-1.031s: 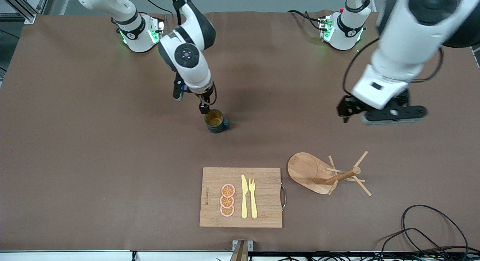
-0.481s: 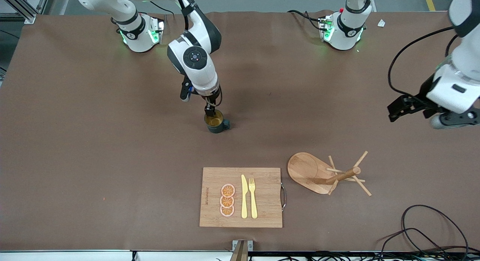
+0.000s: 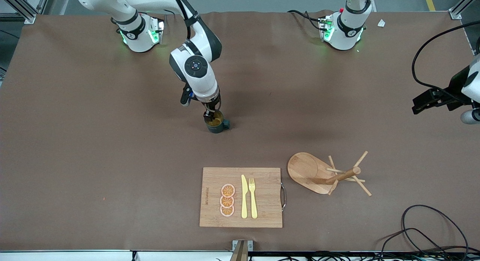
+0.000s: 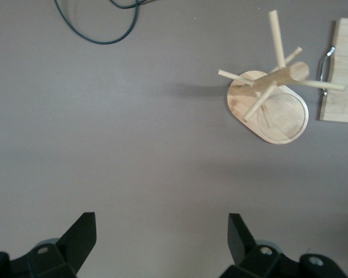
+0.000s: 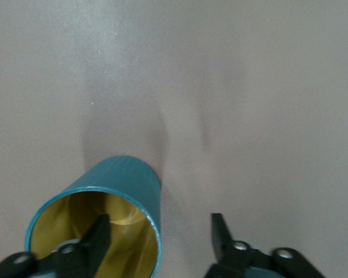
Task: Transfer cup from left to right arm and place
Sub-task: 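Carry the mug away with the right gripper while the left gripper withdraws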
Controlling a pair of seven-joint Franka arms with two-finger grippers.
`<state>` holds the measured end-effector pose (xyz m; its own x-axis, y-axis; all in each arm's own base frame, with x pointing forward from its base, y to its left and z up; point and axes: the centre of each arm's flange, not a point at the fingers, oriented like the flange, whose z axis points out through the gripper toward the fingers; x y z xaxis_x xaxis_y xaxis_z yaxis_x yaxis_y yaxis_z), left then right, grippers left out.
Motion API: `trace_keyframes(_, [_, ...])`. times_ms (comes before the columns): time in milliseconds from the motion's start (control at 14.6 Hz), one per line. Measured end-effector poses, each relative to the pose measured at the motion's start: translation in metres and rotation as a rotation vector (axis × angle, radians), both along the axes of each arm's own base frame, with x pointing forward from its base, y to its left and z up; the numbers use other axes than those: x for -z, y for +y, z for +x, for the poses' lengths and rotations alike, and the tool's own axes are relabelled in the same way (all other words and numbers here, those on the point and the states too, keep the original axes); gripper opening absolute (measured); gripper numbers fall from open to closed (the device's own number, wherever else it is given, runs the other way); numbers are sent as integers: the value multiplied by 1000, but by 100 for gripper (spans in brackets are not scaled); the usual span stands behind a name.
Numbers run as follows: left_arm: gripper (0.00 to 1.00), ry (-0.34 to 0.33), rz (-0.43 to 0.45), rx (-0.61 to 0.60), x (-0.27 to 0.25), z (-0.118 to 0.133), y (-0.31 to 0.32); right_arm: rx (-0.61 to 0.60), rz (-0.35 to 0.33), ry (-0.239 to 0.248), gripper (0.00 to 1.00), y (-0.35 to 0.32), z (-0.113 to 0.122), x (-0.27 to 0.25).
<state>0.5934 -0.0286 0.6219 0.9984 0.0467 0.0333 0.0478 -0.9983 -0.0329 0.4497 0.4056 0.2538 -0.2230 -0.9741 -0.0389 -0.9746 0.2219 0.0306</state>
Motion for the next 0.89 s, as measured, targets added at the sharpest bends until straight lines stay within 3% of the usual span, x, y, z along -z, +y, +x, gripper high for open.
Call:
trace_keyframes(69, [100, -5, -5, 8, -3, -2, -3, 5, 2, -3, 60, -1, 2, 0])
trace_keyframes(275, [100, -40, -32, -8, -13, -3, -8, 26, 12, -16, 32, -10, 15, -5])
trace_keyframes(344, [100, -54, -35, -29, -14, -2, -8, 13, 15, -20, 19, -12, 19, -7])
trace_keyframes(481, [100, -100, -40, -55, -14, -3, -12, -47, 12, -9, 4, -15, 21, -8])
trace_keyframes(687, [100, -134, -38, -32, -6, -18, -25, -168, 13, 14, 4, -21, 25, -13])
trace_keyframes(893, [100, -144, -25, 61, -12, -28, -25, -364, 14, 46, 4, -38, 33, -28])
